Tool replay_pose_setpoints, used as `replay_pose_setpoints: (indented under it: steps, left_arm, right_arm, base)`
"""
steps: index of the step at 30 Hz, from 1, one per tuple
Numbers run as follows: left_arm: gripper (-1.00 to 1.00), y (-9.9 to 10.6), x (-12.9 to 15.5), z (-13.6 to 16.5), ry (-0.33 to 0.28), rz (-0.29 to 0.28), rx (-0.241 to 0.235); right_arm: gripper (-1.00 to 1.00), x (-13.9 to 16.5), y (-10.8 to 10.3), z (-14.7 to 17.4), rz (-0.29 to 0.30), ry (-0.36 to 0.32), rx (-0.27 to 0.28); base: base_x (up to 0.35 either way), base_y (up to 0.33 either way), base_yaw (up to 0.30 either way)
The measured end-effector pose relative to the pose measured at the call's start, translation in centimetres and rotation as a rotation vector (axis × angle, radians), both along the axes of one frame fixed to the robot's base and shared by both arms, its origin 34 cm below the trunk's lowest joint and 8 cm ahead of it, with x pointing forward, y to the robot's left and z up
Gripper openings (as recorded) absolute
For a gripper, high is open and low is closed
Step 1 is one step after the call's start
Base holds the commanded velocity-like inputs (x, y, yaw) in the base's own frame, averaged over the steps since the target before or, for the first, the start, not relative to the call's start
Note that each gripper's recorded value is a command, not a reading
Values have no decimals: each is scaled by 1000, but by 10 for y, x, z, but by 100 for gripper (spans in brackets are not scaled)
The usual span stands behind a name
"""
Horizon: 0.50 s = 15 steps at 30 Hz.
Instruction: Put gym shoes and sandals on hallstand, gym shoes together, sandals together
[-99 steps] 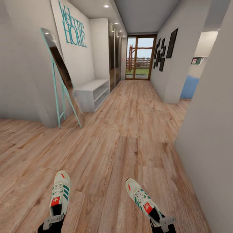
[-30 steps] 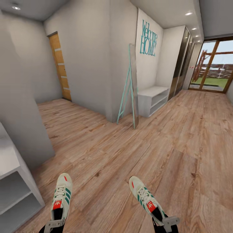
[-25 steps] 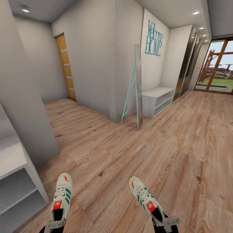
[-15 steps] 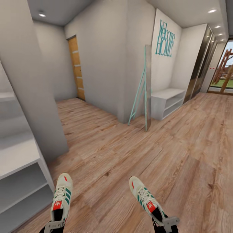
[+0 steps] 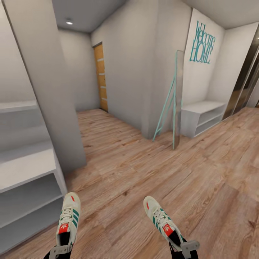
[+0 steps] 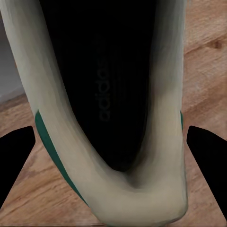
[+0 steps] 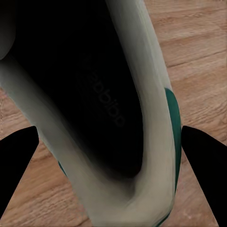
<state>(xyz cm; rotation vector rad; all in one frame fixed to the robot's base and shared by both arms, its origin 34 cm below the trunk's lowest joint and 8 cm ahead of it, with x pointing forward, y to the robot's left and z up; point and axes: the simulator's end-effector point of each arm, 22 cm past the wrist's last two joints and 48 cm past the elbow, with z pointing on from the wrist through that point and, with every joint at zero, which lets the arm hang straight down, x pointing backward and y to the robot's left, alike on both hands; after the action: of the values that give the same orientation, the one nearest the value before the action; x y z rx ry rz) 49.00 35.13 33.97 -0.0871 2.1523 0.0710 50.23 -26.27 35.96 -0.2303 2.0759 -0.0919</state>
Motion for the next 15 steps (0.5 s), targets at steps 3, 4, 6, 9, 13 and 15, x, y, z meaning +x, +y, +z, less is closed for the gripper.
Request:
replay_pose_setpoints:
  steps: [3,4,6,9,13,15]
  left_arm:
    - [-100,0,0,1,-2,0,0]
    - [-100,0,0,1,-2,0,0]
    - [-100,0,1,1,-3,1,1]
    - [-100,0,1,2,-5,0,1]
    - [-100,1,2,3,-9,1,2]
    - [-100,2,2,4,-14,3,2]
  right_arm:
    - [-100,0,0,1,0,-2,0]
    - [-100,1,0,1,0,-2,0]
    - [-100,1,0,1,0,-3,0]
    - [-100,1,0,2,0,-5,0]
    - [-100,2,0,3,0,-7,0]
    - [-100,2,0,3,0,-9,0]
  base:
    - [0,-39,259]
    - [0,-22,259]
    - [0,-15,259]
    - [0,-7,259]
    - [0,-2,259]
    - [0,-1,259]
